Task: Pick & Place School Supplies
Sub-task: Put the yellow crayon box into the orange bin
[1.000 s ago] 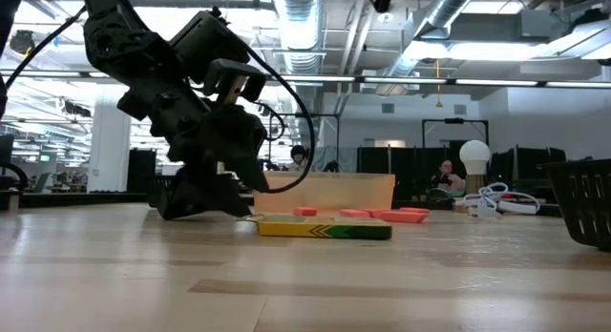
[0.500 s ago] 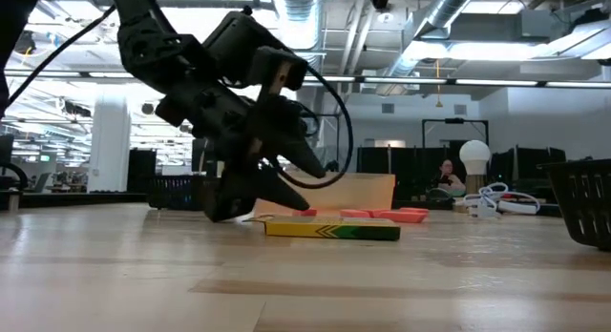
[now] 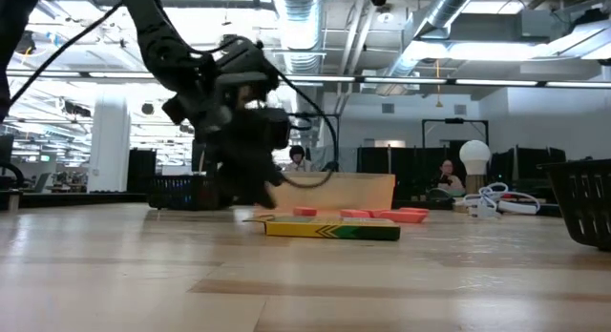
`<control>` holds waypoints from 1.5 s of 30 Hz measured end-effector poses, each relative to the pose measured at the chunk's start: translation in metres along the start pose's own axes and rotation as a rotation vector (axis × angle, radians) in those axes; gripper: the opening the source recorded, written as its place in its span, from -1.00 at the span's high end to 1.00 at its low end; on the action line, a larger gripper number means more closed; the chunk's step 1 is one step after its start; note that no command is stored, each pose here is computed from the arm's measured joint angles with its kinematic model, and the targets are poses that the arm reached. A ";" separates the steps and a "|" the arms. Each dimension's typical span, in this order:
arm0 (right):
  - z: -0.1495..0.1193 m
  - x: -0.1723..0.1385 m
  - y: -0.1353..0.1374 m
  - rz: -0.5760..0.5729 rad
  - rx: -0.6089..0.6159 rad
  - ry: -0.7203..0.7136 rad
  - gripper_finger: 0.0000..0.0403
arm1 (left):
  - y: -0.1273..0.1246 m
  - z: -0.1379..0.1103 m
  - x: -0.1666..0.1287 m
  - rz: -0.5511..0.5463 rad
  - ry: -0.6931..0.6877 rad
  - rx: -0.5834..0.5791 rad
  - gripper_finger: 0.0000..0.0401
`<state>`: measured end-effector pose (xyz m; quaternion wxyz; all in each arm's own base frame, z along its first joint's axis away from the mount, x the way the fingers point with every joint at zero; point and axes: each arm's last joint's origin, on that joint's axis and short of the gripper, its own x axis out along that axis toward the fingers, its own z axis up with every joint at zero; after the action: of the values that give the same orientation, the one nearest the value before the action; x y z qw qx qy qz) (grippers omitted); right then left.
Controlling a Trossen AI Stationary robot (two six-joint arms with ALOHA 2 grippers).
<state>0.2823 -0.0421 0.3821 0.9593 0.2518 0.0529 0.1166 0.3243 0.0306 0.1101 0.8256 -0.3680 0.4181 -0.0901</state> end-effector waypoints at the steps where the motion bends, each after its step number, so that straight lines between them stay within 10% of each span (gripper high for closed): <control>1: 0.000 0.000 0.000 0.000 0.000 0.000 0.23 | 0.001 -0.004 0.005 -0.021 0.042 0.014 0.23; 45: 0.003 0.000 0.002 0.021 0.008 -0.030 0.23 | 0.000 0.000 0.014 0.027 0.087 0.239 0.23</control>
<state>0.2824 -0.0419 0.3859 0.9576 0.2581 0.0363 0.1224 0.3334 0.0235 0.1013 0.8458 -0.2570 0.4447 -0.1441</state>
